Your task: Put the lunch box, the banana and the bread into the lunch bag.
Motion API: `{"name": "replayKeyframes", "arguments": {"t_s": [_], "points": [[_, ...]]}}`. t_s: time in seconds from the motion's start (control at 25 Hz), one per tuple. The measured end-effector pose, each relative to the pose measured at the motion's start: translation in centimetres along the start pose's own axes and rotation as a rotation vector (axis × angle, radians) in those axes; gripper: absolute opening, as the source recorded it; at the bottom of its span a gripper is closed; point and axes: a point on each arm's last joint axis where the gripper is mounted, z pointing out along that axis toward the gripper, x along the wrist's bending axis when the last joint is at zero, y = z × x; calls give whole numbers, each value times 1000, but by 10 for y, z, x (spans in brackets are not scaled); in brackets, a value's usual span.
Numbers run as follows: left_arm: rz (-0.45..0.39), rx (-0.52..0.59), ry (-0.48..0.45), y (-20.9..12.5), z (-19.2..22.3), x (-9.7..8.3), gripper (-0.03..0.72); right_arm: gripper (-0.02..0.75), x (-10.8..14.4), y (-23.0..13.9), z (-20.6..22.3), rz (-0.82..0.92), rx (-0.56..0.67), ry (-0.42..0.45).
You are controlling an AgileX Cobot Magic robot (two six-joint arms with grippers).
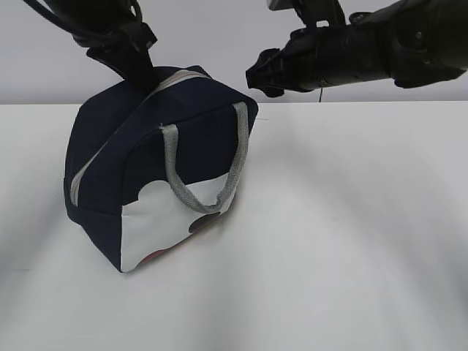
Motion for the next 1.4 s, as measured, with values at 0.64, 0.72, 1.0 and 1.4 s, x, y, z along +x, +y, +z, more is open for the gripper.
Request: {"name": "replayKeyframes", "arguments": {"t_s": [0.64, 0.72, 1.0, 1.4], "points": [[-158, 21, 86, -3, -1, 7, 370, 393, 11, 2, -101, -21, -79, -48], [-178, 12, 95, -3, -6, 7, 403, 393, 12, -1, -107, -21, -80, -48], [-262, -78, 207, -14, -59, 1, 421, 393, 14, -8, -121, -21, -79, -53], [-445, -74, 312, -91, -111, 26, 421, 392, 15, -6, -136, -24, -111, -65]]}}
